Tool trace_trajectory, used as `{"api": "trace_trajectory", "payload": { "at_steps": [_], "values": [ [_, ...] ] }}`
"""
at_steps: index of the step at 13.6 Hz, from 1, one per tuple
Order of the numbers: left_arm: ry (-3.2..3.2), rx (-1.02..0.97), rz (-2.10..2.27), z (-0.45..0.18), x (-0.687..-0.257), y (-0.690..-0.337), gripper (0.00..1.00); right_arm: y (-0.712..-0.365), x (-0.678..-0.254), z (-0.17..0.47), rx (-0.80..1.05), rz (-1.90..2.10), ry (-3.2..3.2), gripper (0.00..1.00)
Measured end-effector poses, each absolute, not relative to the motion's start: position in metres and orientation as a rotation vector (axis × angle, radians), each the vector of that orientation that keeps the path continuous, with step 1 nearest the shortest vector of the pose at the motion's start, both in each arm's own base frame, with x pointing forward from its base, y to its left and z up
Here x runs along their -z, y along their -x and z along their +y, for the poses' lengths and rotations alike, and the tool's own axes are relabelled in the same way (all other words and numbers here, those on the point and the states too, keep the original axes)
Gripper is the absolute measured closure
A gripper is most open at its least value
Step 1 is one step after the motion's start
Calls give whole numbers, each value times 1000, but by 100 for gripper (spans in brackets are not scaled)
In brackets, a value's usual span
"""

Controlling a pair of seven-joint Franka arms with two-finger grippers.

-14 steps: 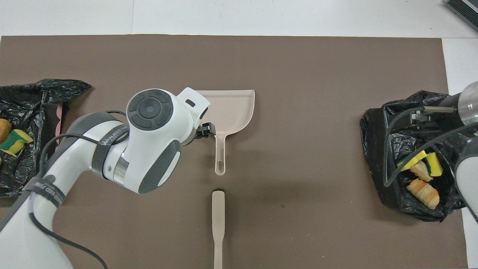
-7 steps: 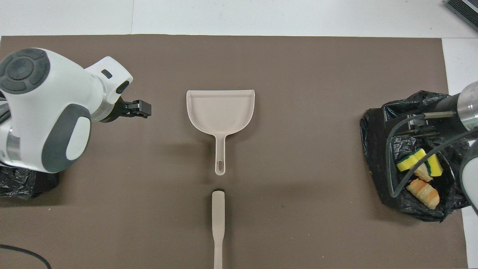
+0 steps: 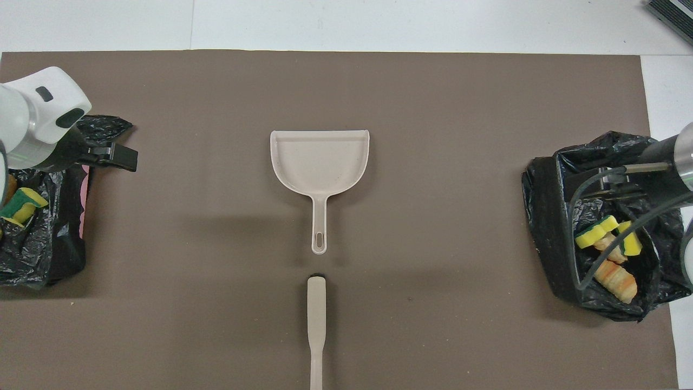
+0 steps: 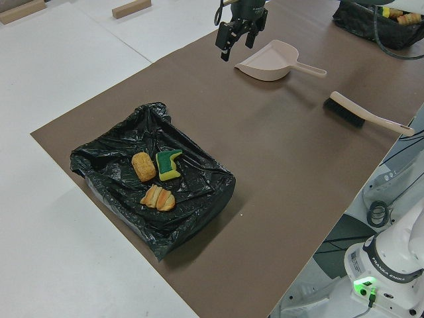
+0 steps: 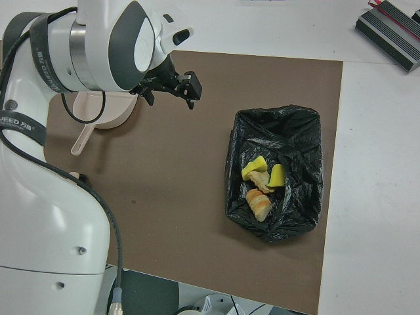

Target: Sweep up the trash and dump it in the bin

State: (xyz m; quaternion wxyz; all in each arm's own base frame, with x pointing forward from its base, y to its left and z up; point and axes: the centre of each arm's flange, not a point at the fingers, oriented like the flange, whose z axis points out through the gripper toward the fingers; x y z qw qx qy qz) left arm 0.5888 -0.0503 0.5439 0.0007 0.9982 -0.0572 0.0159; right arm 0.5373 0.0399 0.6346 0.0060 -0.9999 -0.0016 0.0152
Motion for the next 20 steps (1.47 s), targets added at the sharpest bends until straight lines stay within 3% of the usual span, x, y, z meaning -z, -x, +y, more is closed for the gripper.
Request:
{"api": "trace_trajectory", "payload": {
  "at_steps": [10,20],
  "values": [
    [-3139,-88,-185,-43,-615,-543,0,-538,-634,39,-50,-4,3129,0],
    [-3139,23,-222,-44,-611,-533,0,-538,-634,39,-50,-4,3129,0]
  ]
}}
